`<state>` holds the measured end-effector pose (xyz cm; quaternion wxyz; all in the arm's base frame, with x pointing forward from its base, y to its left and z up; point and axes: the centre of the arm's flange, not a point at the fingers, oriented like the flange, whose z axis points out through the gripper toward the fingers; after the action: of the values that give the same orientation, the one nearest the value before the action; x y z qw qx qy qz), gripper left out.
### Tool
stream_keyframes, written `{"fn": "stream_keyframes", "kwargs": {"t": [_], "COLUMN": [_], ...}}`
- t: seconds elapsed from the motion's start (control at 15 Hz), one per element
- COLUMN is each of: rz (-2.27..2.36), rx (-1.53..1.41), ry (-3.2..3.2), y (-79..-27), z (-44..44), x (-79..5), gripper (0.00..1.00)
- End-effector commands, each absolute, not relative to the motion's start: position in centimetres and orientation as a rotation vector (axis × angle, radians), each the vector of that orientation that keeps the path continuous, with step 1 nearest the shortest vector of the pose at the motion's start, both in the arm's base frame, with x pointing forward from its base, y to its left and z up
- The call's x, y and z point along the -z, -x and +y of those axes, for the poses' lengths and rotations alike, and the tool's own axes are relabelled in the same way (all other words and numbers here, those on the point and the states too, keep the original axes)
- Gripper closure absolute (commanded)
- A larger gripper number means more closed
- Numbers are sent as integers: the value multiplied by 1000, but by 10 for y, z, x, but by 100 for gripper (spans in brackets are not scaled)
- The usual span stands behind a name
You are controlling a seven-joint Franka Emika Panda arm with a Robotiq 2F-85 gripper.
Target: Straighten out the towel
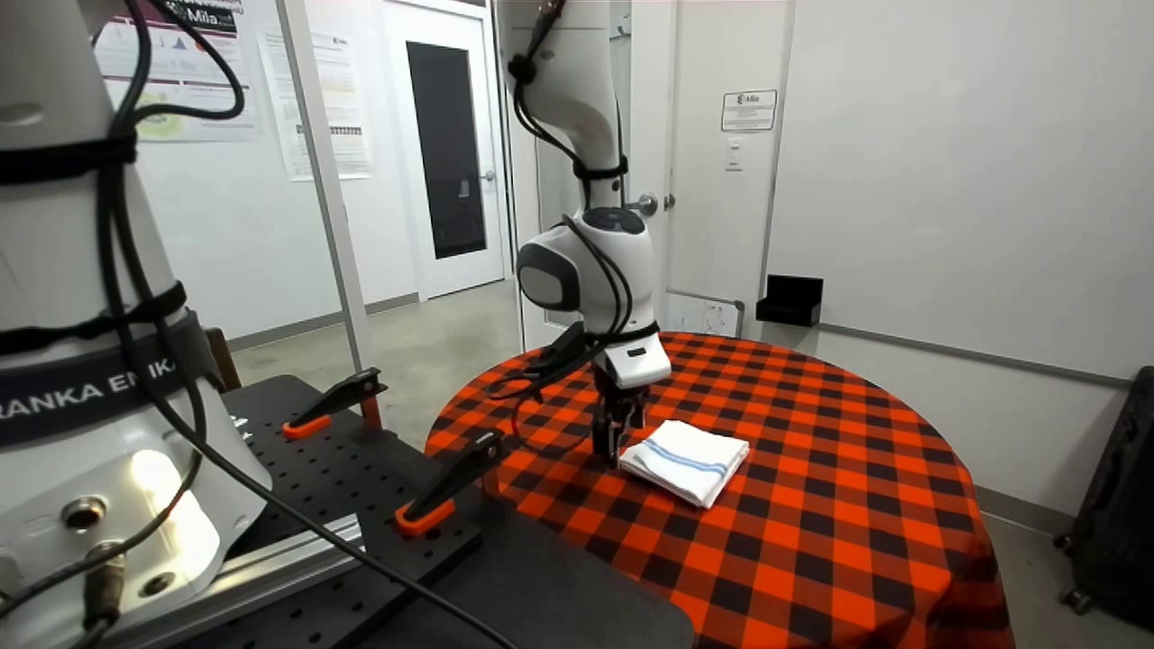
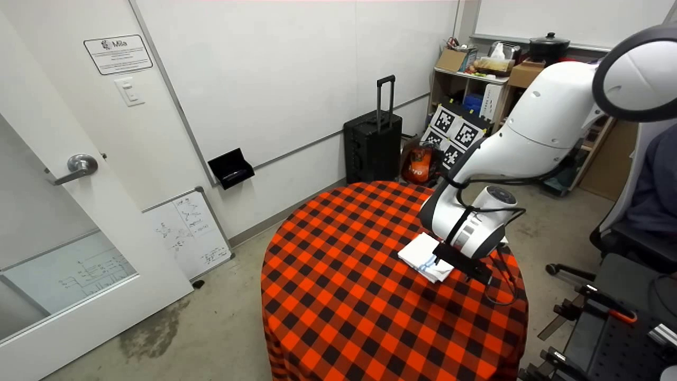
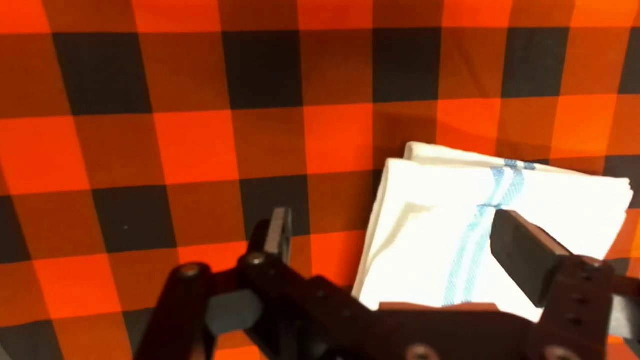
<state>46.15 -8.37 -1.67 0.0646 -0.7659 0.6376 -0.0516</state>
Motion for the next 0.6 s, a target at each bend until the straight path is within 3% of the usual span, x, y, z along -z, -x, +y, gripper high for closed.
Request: {"fn": "stream_keyframes", "kwargs": {"t": [0.0,0.07,0.13,0.53], "rz": [1965,1970,1976,1988], "rx": [191,189,190,203], "ry": [2282,2276,2268,2236], "y": [-463,-463,-463,-473], "z": [-85,-86,-88,-96], "x": [61,65,70,75], "gripper": [8,24,33,81]}}
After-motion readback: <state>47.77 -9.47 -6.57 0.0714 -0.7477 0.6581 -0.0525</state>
